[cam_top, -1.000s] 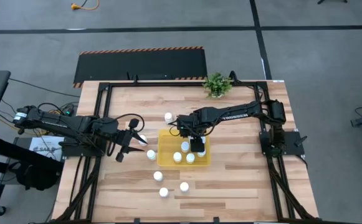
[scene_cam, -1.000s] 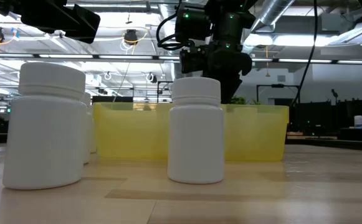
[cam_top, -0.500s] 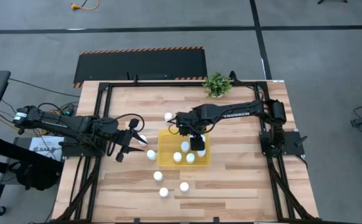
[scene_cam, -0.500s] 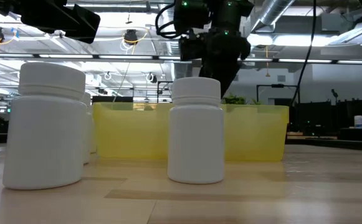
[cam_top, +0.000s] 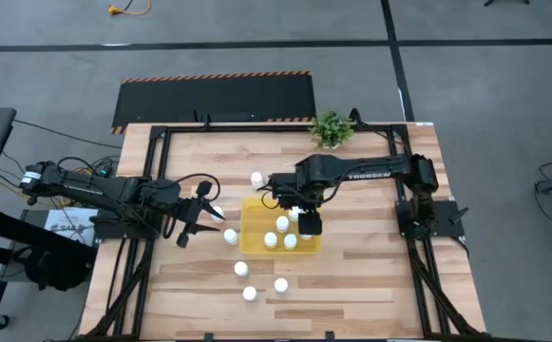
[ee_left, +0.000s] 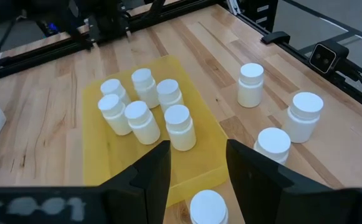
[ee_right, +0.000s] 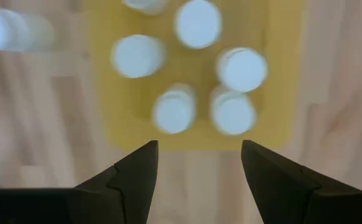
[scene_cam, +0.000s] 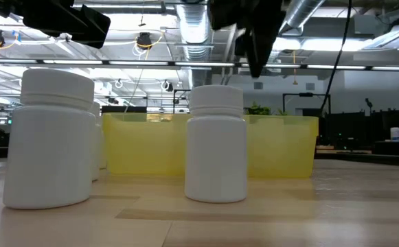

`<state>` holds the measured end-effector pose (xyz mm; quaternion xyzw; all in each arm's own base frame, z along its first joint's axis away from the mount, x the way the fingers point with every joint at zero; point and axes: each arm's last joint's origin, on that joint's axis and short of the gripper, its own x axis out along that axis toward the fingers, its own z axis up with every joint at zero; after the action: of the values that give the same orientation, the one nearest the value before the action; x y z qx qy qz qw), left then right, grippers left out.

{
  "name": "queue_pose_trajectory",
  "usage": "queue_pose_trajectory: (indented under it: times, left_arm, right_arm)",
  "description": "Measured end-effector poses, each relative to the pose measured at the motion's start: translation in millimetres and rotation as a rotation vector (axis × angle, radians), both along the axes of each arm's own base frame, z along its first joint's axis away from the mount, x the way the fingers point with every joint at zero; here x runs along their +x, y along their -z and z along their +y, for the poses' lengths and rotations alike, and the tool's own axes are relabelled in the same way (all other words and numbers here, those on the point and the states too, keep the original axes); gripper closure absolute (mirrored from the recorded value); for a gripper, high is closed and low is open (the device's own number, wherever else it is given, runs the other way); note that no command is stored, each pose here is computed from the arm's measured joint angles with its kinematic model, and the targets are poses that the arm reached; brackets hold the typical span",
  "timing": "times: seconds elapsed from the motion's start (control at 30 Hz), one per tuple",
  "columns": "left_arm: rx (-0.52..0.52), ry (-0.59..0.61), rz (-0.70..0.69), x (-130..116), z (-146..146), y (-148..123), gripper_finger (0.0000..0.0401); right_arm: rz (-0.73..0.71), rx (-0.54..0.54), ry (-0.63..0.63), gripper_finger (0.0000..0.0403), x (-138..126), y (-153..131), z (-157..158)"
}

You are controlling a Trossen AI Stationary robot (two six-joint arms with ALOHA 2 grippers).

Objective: Pick and place pill bottles into a basket
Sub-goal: Put the white pill bottle into the yellow bin

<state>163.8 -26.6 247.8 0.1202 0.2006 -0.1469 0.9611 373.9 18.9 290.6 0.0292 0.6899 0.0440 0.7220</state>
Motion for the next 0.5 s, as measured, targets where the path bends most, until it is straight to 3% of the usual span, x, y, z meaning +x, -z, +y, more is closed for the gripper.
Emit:
queue_pose_trajectory:
  times: [0.2,0.33,0.5]
  left_arm:
    - [0.003,0.0,0.023,-1.0,0.1,2.0,0.0257]
    - [0.005,0.0,0.039,-1.7,0.3,3.4,0.0257]
    - [0.006,-0.001,0.045,-1.9,0.3,3.9,0.0257]
  right_arm:
    - [-0.029,0.075,0.03,0.0184,-2.9,-18.8,42.6]
    - [-0.074,0.081,-0.055,0.0185,-6.3,-20.8,79.6]
    - [-0.235,0.104,-0.152,0.0192,-0.9,-21.8,120.5]
